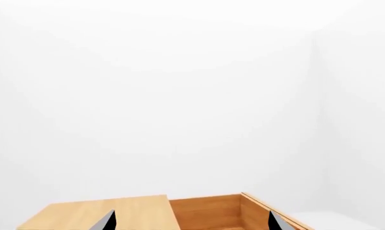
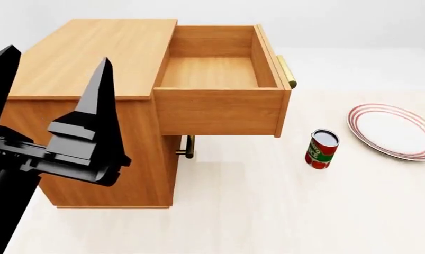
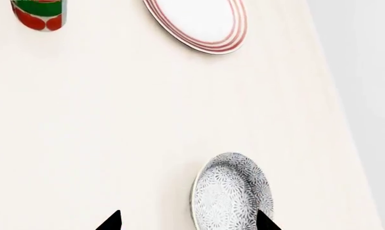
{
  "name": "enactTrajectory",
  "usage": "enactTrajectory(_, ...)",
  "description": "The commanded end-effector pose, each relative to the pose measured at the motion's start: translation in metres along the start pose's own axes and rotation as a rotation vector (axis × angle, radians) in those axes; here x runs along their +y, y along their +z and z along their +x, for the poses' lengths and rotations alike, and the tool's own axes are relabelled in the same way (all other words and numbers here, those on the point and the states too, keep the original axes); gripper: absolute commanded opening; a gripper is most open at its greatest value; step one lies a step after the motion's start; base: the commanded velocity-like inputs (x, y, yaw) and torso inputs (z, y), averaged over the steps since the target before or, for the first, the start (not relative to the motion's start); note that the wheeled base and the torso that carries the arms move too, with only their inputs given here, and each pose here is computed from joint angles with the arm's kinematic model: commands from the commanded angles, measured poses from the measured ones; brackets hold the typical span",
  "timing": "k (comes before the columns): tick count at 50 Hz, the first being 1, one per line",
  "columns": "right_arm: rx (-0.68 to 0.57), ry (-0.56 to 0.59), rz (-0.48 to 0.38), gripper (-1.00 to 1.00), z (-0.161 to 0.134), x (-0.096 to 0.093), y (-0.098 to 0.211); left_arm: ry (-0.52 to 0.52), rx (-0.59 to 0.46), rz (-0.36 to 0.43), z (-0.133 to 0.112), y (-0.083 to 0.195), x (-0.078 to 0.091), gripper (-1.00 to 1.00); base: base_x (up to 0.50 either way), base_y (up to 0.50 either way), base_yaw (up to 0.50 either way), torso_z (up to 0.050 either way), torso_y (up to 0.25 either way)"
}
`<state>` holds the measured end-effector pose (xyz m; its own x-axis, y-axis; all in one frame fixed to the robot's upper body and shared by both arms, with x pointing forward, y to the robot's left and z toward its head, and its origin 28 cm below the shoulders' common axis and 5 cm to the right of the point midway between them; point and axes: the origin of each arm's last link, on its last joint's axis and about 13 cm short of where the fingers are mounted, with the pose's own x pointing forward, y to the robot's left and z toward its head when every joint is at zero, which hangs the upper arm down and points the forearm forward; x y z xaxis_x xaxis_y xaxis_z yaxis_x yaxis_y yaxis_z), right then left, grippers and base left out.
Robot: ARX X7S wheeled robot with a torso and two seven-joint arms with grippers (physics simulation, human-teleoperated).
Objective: Put the bowl in the top drawer of the cabinet.
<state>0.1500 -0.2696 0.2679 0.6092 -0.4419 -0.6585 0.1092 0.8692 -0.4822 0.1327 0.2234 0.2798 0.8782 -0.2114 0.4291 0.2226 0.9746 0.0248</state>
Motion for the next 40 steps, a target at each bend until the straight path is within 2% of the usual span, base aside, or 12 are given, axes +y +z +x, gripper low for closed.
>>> enactTrajectory(1,0.034,-0.007,-0.055,1.00,0.019,0.004,-0.016,-0.005,0.004,-0.003,-0.001,-0.001,-0.001,1.00,0.00,0.00,0.00,0.000,0.000)
enactTrajectory(20,0.059,-0.044,-0.206,1.00,0.061,0.012,-0.037,-0.008,0.017,-0.006,0.001,-0.005,-0.001,1.00,0.00,0.00,0.00,0.000,0.000)
enactTrajectory(40,0.102,-0.053,-0.243,1.00,0.101,0.033,-0.039,-0.014,0.020,-0.009,0.005,-0.008,-0.001,1.00,0.00,0.00,0.00,0.000,0.000)
